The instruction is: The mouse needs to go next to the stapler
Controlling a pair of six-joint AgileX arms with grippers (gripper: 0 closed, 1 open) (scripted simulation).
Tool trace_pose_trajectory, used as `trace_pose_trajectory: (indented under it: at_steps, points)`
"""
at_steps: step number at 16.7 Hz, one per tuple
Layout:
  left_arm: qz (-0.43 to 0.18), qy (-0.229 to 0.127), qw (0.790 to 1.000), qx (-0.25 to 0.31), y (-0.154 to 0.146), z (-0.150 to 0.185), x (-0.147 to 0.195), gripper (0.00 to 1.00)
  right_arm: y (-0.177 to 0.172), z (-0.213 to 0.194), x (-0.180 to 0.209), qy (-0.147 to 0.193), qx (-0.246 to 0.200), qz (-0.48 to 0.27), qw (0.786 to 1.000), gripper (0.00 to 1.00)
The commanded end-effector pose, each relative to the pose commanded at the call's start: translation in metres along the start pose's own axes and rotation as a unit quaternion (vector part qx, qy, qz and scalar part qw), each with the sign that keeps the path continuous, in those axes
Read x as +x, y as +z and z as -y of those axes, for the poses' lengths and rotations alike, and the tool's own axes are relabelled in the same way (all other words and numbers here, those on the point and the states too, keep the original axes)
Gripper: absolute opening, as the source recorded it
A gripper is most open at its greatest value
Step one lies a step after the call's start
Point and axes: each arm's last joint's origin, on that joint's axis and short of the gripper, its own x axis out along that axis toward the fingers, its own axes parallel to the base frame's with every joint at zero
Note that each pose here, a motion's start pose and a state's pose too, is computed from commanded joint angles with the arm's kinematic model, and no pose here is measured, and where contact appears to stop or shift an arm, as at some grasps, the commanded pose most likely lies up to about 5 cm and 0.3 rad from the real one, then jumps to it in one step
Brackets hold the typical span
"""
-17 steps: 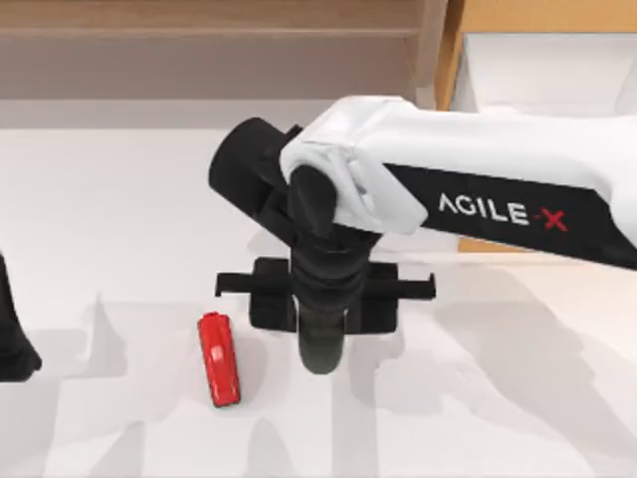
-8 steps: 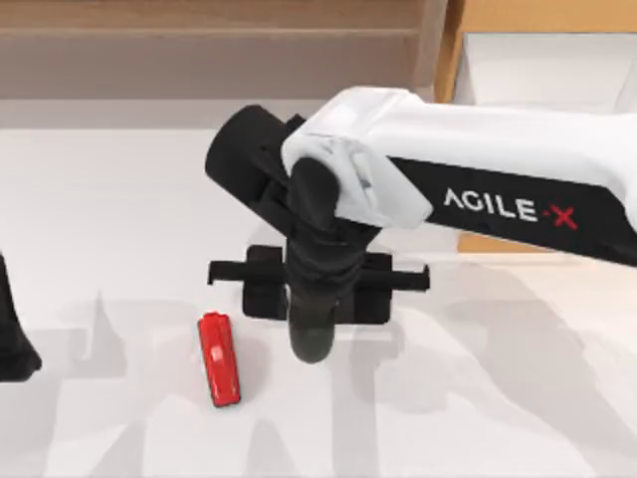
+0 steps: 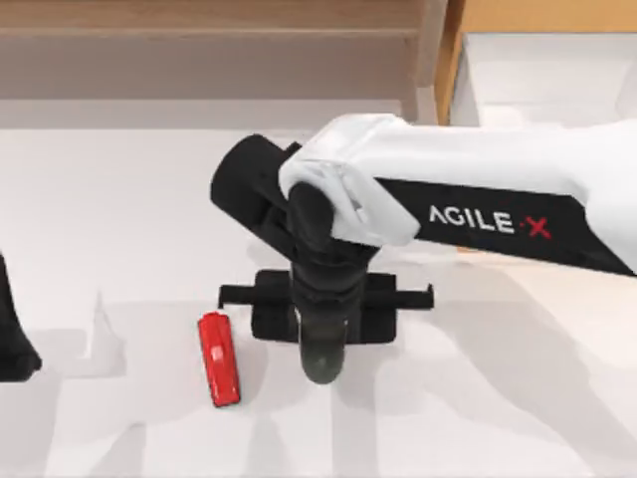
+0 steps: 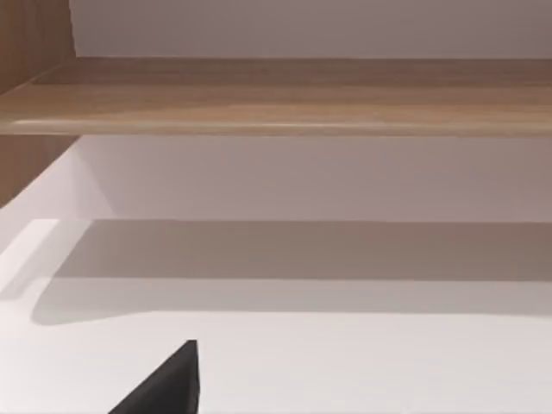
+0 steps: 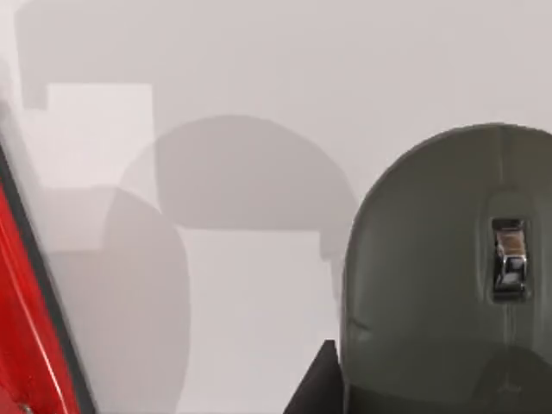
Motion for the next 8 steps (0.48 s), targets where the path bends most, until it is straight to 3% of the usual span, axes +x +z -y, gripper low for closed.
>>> trace_pose_trajectory:
  at_steps: [5, 8]
  points:
    - [0.0, 0.0, 1.0, 0.0, 0.0, 0.0, 0.0, 1.0, -0.0011, 0.0009, 0.0044, -0.006, -0.001, -0.005, 1.0, 0.0]
    - [0.0, 0.0, 1.0, 0.0, 0.0, 0.0, 0.0, 1.0, -0.0011, 0.0009, 0.0044, -0.006, -0.001, -0.005, 1.0, 0.23]
